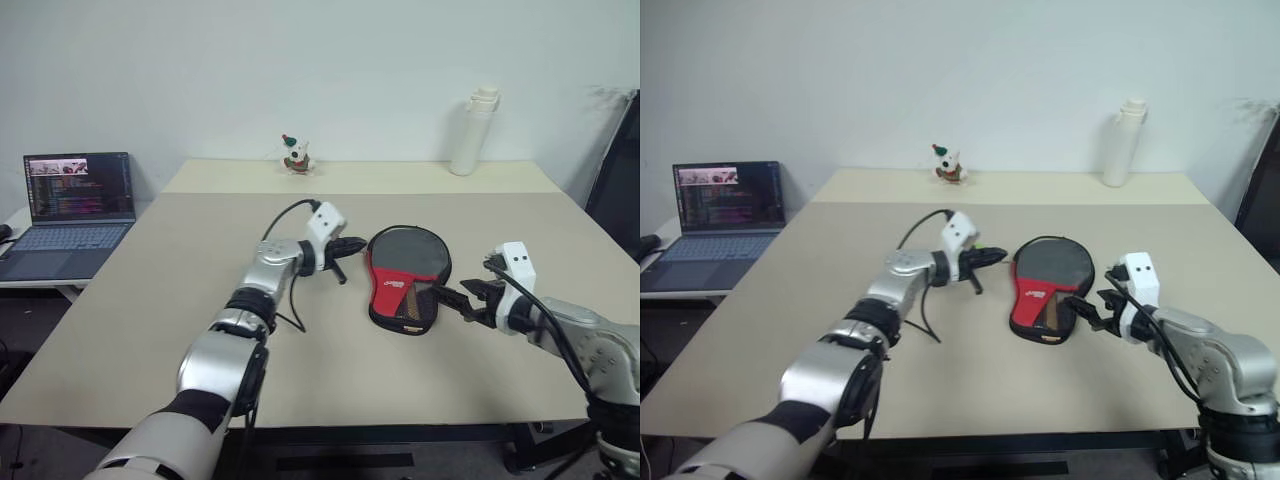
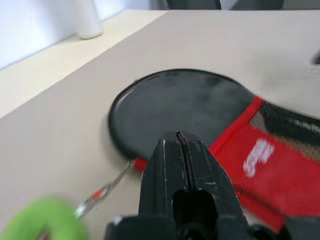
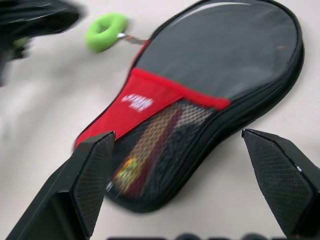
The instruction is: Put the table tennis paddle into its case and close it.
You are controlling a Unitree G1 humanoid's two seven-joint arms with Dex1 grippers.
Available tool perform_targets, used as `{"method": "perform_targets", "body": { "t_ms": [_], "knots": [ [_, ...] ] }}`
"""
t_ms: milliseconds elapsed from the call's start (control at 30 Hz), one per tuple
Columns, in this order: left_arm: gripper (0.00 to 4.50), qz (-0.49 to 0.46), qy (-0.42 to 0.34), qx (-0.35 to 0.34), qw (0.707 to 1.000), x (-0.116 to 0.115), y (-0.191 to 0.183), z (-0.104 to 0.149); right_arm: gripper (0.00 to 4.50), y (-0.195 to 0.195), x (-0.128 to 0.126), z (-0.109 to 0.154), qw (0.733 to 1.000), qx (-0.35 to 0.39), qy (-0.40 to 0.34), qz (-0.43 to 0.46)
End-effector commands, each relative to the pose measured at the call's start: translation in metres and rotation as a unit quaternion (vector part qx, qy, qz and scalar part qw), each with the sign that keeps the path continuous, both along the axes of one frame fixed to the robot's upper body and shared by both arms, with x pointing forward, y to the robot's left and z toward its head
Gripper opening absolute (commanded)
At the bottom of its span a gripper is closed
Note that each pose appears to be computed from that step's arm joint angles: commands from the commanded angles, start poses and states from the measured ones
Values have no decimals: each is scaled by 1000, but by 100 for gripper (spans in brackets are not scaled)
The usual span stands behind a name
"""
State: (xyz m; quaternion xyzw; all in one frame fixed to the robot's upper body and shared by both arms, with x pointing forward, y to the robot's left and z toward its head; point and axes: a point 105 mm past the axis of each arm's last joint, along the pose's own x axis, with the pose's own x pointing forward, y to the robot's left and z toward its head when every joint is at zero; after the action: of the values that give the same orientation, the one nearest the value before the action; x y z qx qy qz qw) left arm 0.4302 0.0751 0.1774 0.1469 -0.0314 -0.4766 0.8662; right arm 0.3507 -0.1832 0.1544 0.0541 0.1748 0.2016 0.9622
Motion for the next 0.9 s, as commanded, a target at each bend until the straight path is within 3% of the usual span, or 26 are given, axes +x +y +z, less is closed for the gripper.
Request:
{"method": "perform_targets", "body": {
  "t_ms": [33,300,767,900],
  "knots": [
    [1,-16,-31,-29,999,-14,19,22,447,-12,17,-1,999,-10,-13,-36],
    [1,21,-19,-39,999,-39,48,21,447,-12,31,-25,999,17,29,-36],
    [1,32,-16,-32,999,-43,49,21,447,21,34,-51,997,-18,65,29],
    [0,31,-16,-26,999,-44,49,19,361,27,36,-54,997,-23,70,36]
  ]
}}
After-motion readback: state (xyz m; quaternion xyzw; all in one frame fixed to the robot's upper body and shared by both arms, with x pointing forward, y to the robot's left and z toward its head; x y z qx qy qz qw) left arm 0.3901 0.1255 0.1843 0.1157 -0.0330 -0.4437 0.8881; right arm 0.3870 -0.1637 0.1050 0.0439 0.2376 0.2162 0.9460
